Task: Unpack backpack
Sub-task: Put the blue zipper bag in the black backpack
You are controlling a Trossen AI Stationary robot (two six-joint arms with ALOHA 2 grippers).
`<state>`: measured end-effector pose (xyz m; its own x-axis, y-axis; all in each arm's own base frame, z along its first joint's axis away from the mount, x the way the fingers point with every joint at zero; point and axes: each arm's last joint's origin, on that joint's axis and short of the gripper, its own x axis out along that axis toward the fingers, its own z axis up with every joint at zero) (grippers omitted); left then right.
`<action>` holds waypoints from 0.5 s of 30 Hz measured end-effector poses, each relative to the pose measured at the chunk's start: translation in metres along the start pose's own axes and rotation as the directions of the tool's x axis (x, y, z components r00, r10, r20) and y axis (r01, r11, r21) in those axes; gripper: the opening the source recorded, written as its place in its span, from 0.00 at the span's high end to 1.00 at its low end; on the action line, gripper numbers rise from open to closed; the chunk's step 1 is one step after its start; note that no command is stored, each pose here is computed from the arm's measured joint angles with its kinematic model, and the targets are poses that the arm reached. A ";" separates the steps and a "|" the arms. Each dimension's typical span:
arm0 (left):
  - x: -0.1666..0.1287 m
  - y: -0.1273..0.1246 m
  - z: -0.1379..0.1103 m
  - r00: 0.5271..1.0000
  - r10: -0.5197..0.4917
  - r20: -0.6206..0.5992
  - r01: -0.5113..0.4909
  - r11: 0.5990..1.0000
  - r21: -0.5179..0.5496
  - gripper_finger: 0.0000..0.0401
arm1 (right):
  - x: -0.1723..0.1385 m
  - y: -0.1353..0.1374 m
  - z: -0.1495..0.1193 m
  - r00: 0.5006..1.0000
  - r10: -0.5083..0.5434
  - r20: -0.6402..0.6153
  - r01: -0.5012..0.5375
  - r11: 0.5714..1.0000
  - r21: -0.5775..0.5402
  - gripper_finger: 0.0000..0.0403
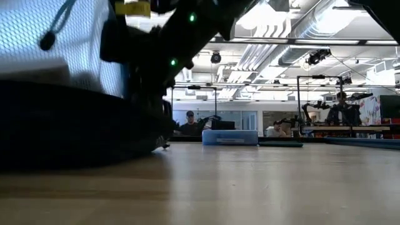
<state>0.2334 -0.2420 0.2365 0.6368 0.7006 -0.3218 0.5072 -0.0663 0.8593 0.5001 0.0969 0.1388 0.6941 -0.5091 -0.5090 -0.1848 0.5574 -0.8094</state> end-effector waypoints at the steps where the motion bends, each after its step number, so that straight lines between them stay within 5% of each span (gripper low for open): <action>1: 0.004 -0.002 0.002 1.000 -0.009 -0.012 0.010 1.000 0.011 1.00 | 0.004 -0.001 -0.003 1.000 0.020 0.006 -0.020 1.000 0.008 1.00; 4: 0.012 -0.007 0.007 0.998 -0.056 -0.036 0.055 0.998 -0.029 1.00 | 0.017 0.002 -0.010 0.998 0.065 0.007 -0.065 0.997 0.036 1.00; 7: 0.014 -0.014 0.009 0.991 -0.126 -0.049 0.113 0.971 -0.212 1.00 | 0.023 0.001 -0.020 0.990 0.143 -0.018 -0.140 0.985 0.102 1.00; 11: 0.013 -0.020 0.009 0.962 -0.268 -0.052 0.209 0.846 -0.490 0.99 | 0.025 0.003 -0.030 0.975 0.210 -0.071 -0.201 0.973 0.111 0.96; 15: 0.004 -0.022 0.018 0.921 -0.388 0.038 0.329 0.719 -0.612 0.93 | 0.023 0.008 -0.037 0.959 0.248 -0.135 -0.235 0.966 0.106 0.81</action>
<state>0.2352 -0.2501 0.2092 0.4119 0.6436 -0.6450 0.2188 0.6173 0.7557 0.4893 0.0654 0.1100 0.5260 -0.4388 -0.7286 -0.2677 0.7277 -0.6315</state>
